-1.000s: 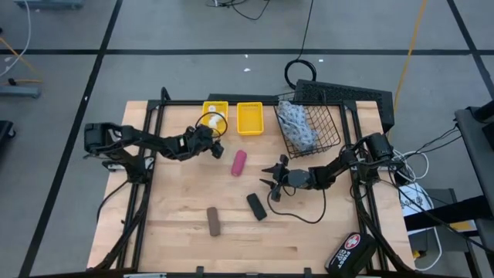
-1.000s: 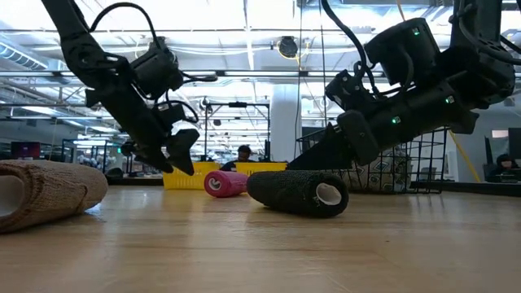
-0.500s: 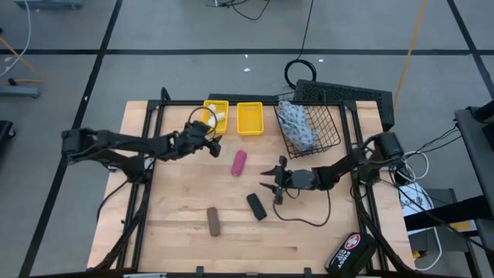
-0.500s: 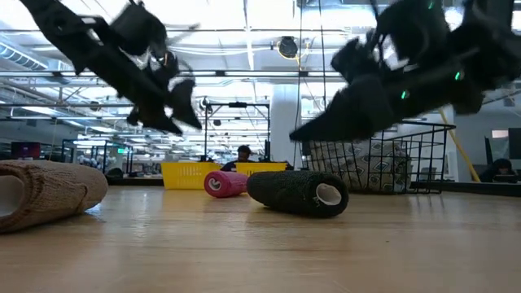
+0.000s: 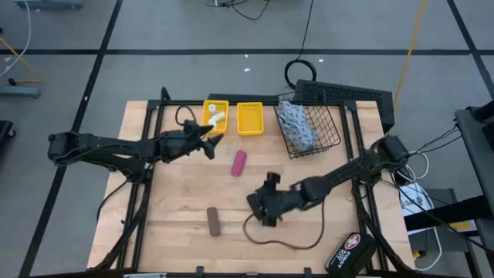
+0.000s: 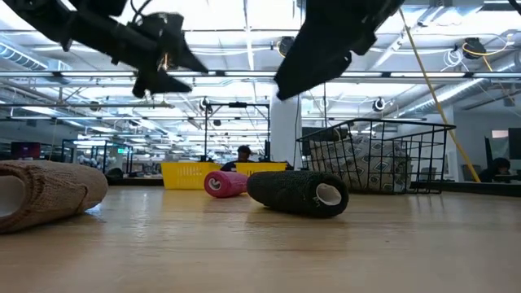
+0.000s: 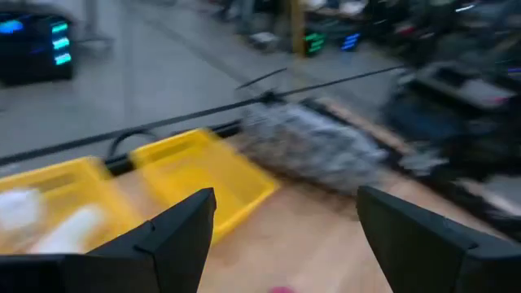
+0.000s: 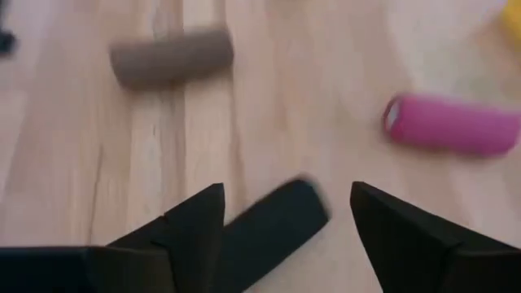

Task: Pick & Place Medicine items
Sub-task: Put the black bandage into the right yellow basket

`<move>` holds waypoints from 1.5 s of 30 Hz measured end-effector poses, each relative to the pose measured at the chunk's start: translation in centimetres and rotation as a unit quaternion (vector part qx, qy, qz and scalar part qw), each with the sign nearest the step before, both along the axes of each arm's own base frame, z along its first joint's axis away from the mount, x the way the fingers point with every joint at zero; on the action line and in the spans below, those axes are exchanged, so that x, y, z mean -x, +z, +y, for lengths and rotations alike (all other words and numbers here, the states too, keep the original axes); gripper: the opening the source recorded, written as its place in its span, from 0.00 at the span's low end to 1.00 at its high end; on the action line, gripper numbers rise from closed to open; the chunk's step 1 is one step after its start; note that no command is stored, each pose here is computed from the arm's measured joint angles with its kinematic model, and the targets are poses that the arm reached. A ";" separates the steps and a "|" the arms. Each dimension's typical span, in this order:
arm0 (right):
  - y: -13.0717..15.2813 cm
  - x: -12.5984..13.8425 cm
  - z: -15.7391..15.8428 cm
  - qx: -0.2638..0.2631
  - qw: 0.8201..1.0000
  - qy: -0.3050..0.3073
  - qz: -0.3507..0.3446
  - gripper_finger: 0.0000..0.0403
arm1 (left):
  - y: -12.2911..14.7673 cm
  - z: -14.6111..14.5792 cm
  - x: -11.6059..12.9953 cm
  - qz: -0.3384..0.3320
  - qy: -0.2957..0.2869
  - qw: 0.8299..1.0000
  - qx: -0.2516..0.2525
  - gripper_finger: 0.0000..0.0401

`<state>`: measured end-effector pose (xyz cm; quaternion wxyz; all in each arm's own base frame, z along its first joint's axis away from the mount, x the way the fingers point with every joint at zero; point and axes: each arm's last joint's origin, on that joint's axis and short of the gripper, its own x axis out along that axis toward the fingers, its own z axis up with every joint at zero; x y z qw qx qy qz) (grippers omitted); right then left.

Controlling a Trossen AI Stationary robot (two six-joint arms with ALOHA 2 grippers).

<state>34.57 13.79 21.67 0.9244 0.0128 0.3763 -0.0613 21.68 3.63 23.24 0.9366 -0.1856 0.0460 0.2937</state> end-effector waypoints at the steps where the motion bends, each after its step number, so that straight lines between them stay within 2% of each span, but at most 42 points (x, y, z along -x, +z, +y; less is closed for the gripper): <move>1: -0.3 -0.3 0.6 -0.003 1.000 -0.008 0.019 0.65 | 0.2 -0.4 -0.1 -0.010 -0.015 1.000 -0.006 0.77; 5: -3.0 -1.4 2.6 -0.023 0.997 -0.042 0.059 0.65 | 0.8 -1.8 -0.4 -0.027 -0.051 0.998 -0.027 0.77; 10: -7.0 -2.0 2.0 -0.035 0.986 -0.122 0.107 0.61 | 0.6 -2.9 -0.5 -0.023 -0.072 0.997 -0.027 0.77; 13: -8.2 -2.3 1.7 -0.029 0.983 -0.144 0.112 0.59 | 0.5 -3.3 -0.6 -0.025 -0.079 0.996 -0.016 0.77; 17: -8.5 -2.4 1.4 -0.017 0.983 -0.137 0.121 0.56 | 0.5 -3.7 -0.6 -0.025 -0.087 0.996 -0.014 0.77; 21: -7.6 -2.2 1.3 -0.005 0.986 -0.110 0.121 0.49 | 0.4 -3.9 -0.6 -0.023 -0.093 0.995 -0.014 0.77; 29: -5.8 -2.0 0.3 0.031 0.990 -0.054 0.129 0.26 | -0.1 -3.9 -0.5 0.000 -0.096 0.995 -0.006 0.77; 38: 1.6 -0.8 -1.8 0.064 0.997 -0.016 0.044 0.02 | -0.5 -3.6 -0.4 0.022 -0.090 0.996 -0.005 0.77; 42: 3.5 -0.4 -2.7 0.079 0.997 0.002 0.023 0.01 | -0.5 -3.4 -0.4 0.030 -0.088 0.995 -0.020 0.77; 45: 3.1 -0.6 -3.5 0.070 0.996 0.041 0.032 0.00 | -0.5 -3.2 -0.4 0.032 -0.085 0.996 -0.025 0.77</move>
